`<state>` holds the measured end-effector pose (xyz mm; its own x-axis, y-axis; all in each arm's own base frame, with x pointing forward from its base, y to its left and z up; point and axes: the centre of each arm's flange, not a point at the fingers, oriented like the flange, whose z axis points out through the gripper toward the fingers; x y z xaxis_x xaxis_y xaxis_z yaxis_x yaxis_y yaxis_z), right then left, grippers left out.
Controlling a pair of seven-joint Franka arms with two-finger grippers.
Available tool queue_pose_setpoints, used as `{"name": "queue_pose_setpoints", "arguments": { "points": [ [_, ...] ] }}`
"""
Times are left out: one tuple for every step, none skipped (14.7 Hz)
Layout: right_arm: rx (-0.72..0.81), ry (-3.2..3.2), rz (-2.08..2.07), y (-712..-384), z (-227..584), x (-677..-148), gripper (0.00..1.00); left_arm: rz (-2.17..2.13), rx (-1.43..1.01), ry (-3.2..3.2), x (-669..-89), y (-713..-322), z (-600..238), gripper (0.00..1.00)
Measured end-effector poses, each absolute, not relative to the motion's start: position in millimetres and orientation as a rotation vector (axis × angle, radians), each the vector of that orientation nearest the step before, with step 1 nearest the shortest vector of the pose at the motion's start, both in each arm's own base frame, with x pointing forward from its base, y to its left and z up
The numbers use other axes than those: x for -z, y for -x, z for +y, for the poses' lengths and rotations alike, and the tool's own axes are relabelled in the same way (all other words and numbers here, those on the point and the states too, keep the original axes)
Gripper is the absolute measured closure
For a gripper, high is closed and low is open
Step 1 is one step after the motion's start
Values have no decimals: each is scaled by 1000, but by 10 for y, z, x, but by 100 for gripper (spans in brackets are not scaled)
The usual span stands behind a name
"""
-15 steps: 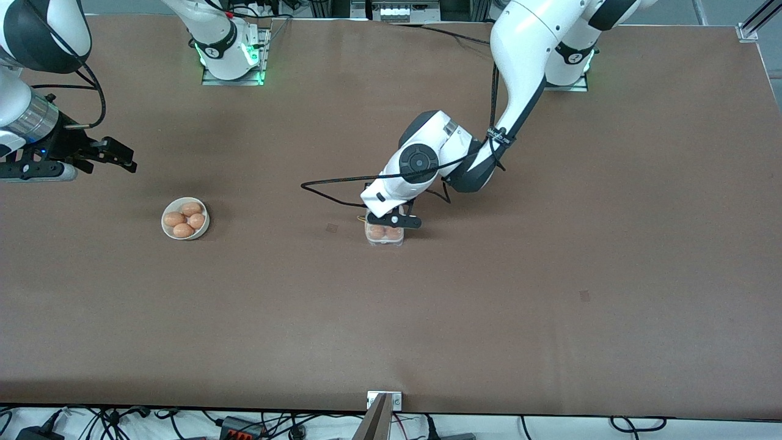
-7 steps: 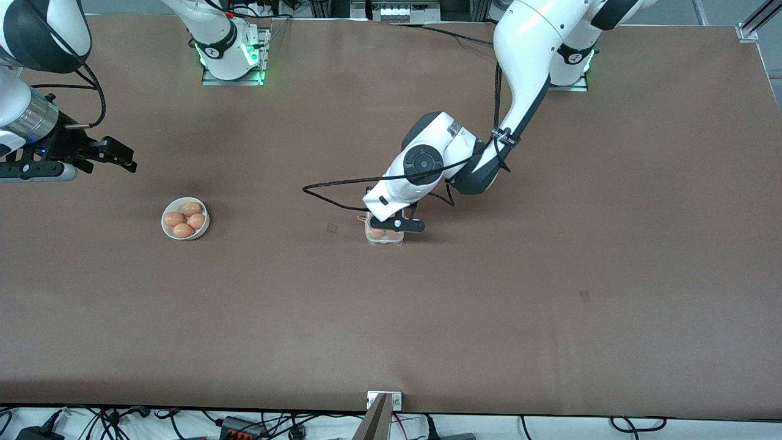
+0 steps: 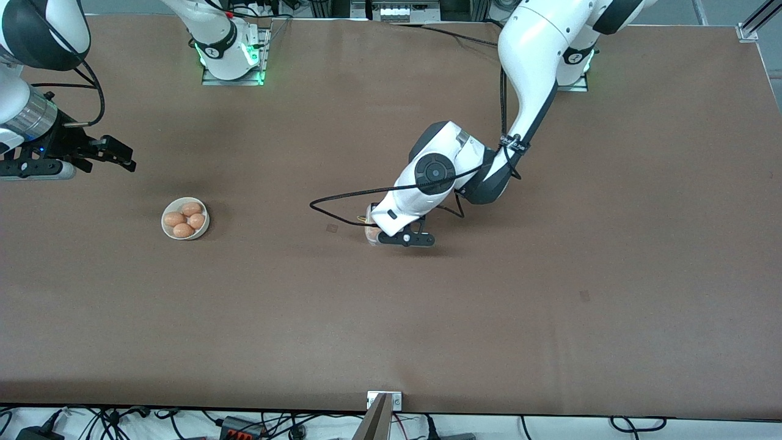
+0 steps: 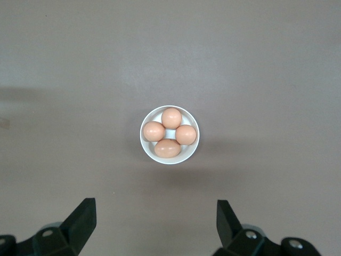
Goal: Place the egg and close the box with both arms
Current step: 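Swing the carton lid over the eggs with the left gripper, then press the lid shut on the carton with the left gripper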
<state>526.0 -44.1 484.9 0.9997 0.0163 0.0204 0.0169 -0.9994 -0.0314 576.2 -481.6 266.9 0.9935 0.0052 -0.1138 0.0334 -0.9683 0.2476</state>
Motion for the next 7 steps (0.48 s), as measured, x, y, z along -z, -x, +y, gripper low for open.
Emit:
{"name": "queue_pose_setpoints", "arguments": {
  "points": [
    [32,3110,-28,-5260,-435,-4851,0,24,157,-2888,-2633,-5764,-4827,99],
    [34,3110,-29,-5259,-431,-4858,0,15,147,-2895,-2604,-5767,-4831,99],
    [38,3110,-30,-5257,-429,-4871,0,8,140,-2901,-2590,-5772,-4831,99],
    [42,3110,-30,-5254,-428,-4884,0,4,134,-2904,-2590,-5778,-4830,99],
    [45,3110,-30,-5251,-427,-4893,0,2,128,-2905,-2601,-5787,-4828,99],
    [47,3110,-30,-5249,-426,-4901,0,-1,116,-2907,-2622,-5806,-4822,99],
    [49,3110,-31,-5247,-424,-4909,0,-6,98,-2911,-2658,-5836,-4811,98]
  ]
}}
